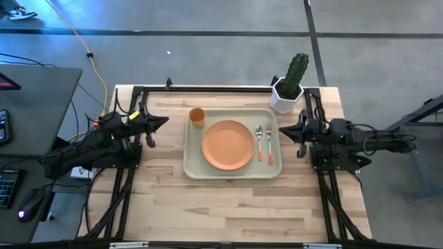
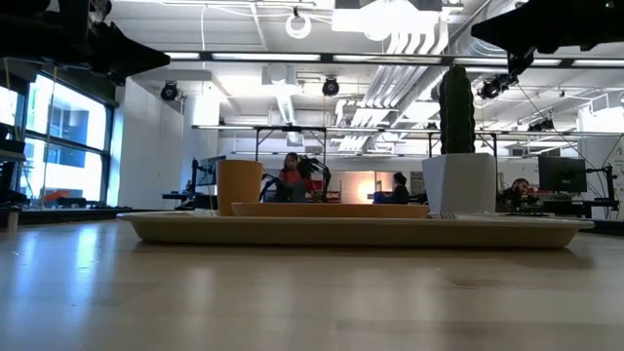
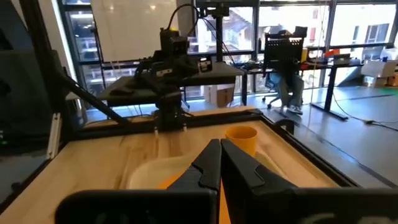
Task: Pick and place plate/cup/fork/spoon on tray
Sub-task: Return to Home Position
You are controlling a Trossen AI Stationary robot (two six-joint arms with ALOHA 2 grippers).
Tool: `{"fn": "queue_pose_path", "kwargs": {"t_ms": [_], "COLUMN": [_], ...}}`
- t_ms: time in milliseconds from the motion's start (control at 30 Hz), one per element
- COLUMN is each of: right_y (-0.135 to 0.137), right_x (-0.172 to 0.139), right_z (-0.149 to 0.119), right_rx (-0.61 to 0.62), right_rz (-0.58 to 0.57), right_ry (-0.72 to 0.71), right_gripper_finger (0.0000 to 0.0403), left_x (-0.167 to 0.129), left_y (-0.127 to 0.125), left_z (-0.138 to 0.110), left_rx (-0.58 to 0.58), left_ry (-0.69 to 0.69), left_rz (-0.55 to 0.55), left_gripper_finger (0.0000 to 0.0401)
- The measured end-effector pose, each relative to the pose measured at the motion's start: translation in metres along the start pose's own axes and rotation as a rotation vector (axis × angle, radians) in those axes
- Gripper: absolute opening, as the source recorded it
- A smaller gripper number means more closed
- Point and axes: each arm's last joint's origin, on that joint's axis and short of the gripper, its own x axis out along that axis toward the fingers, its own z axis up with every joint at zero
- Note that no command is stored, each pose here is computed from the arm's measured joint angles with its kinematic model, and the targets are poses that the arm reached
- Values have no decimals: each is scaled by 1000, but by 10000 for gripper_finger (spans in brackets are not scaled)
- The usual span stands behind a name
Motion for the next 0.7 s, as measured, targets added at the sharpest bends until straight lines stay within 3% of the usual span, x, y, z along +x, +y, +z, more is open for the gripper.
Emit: {"fn": "queue_pose_path", "kwargs": {"t_ms": [400,700], "right_y": [-3,-5], "right_x": [-28,-34], "right_z": [-7,-21], "right_rx": [47,27], "right_rz": [4,18], "right_ry": [-17,-50], "right_gripper_finger": [0,0], "left_x": [-8,-5], "left_y": [-2,-4], "left_z": [-6,-15], "left_rx": [-45,-24], "left_ry": [-112,-87], "left_rz": [-19,-75], "left_gripper_finger": [0,0]}}
